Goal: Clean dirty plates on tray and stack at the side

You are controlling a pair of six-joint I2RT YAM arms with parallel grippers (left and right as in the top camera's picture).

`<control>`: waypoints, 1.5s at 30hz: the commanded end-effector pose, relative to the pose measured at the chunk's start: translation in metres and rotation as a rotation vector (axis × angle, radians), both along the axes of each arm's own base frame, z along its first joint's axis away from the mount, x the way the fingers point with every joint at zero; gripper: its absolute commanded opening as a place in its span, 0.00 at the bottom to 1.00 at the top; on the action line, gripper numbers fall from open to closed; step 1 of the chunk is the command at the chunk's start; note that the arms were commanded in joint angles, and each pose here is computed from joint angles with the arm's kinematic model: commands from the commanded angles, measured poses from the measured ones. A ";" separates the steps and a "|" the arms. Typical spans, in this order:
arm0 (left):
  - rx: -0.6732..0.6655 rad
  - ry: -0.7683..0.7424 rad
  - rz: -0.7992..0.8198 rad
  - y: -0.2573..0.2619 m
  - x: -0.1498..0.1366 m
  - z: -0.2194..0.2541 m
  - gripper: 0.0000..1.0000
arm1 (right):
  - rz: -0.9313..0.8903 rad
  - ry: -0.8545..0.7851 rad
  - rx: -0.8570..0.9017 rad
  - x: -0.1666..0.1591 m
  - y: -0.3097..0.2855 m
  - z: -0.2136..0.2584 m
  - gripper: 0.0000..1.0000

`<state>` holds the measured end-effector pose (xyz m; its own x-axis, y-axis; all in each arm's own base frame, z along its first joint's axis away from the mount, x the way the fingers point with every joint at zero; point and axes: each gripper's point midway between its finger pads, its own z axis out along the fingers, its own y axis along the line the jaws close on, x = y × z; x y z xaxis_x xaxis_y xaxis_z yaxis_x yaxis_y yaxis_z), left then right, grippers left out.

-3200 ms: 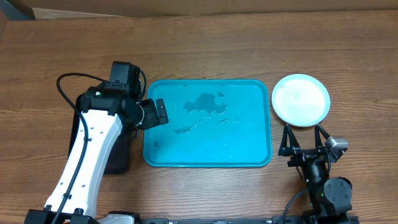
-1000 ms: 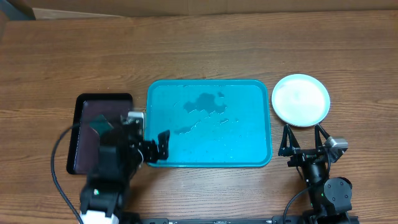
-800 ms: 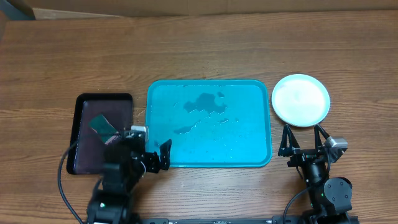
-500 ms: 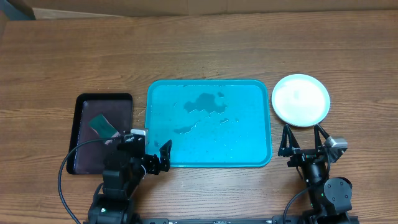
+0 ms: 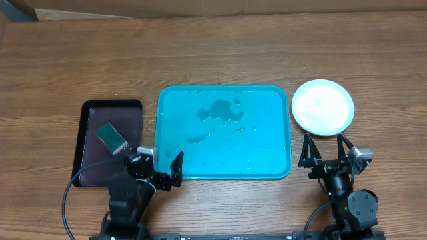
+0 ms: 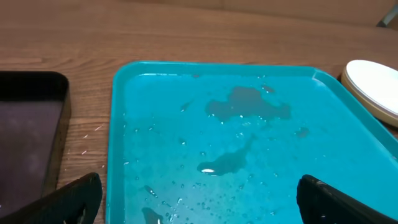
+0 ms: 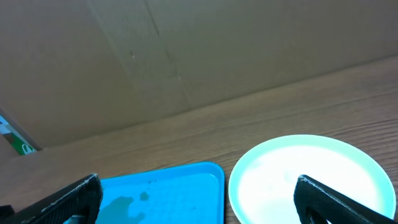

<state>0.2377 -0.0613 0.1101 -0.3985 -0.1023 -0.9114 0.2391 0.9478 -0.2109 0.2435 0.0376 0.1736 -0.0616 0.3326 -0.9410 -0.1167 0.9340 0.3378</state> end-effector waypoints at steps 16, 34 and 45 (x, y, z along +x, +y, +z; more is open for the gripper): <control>-0.007 -0.342 0.044 0.011 0.004 0.057 1.00 | -0.001 -0.003 -0.007 0.000 0.000 -0.002 1.00; 0.085 -0.308 0.224 0.044 0.008 0.046 1.00 | -0.001 -0.003 -0.007 0.000 0.000 -0.002 1.00; 0.090 -0.309 0.218 0.043 0.008 0.046 0.99 | -0.001 -0.003 -0.007 0.000 0.000 -0.002 1.00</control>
<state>0.2454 -0.0224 0.1559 -0.0908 -0.0929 -0.9915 0.0885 0.9910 -0.1009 0.2434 0.0376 0.1737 -0.0614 0.3327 -0.9410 -0.1171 0.9339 0.3378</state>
